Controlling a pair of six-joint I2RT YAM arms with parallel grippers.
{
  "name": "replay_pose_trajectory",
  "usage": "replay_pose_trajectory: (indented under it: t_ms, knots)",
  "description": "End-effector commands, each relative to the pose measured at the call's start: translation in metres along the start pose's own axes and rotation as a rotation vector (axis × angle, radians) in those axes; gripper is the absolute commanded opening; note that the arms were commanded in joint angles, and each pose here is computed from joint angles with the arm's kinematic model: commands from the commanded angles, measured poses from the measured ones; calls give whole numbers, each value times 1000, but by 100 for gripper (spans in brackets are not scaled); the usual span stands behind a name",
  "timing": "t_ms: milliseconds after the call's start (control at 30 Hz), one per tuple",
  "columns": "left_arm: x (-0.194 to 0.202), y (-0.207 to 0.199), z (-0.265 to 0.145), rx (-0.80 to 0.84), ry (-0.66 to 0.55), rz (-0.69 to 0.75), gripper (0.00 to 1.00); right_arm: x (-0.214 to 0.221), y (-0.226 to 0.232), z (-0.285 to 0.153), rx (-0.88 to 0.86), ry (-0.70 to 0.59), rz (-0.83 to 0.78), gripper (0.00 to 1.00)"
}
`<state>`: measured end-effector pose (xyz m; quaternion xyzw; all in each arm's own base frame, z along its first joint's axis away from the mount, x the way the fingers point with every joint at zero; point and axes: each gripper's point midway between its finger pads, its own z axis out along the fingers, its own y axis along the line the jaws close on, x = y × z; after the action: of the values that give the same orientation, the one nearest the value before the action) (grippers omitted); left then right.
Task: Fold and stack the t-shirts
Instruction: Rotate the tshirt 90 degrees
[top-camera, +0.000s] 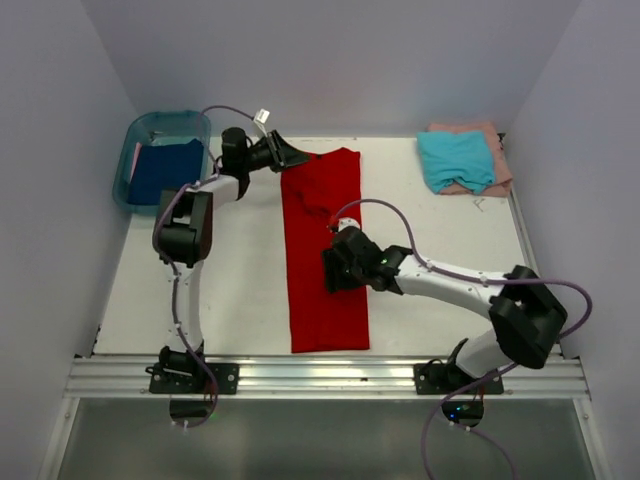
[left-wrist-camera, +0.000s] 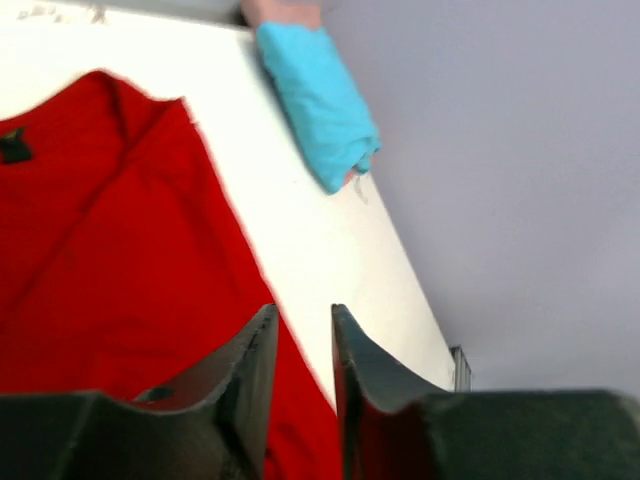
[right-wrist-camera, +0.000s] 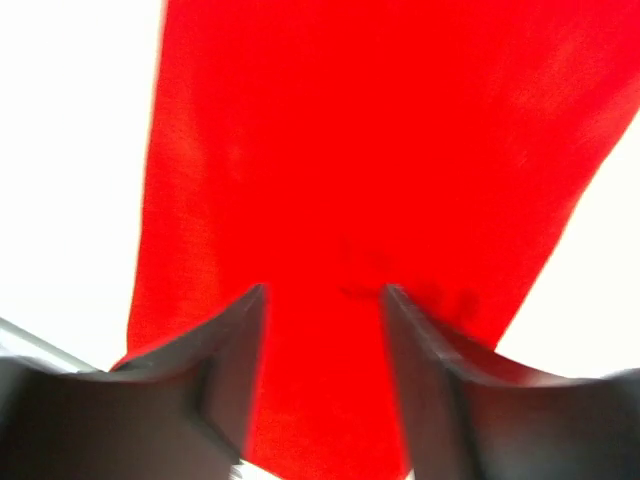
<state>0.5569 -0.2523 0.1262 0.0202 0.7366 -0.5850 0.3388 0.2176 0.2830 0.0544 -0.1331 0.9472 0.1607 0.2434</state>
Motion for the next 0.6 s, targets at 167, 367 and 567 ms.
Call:
replay_pose_trajectory:
  t_ms: [167, 367, 567]
  knots:
    - [17, -120, -97, -285, -130, 256, 40, -52, -4, -74, -16, -288, -16, 81]
    - [185, -72, -156, -500, 93, 72, 38, -23, -44, -81, 100, -281, 64, 77]
    - [250, -70, -191, -547, 150, 22, 38, 1, -46, -93, -17, -307, 205, 71]
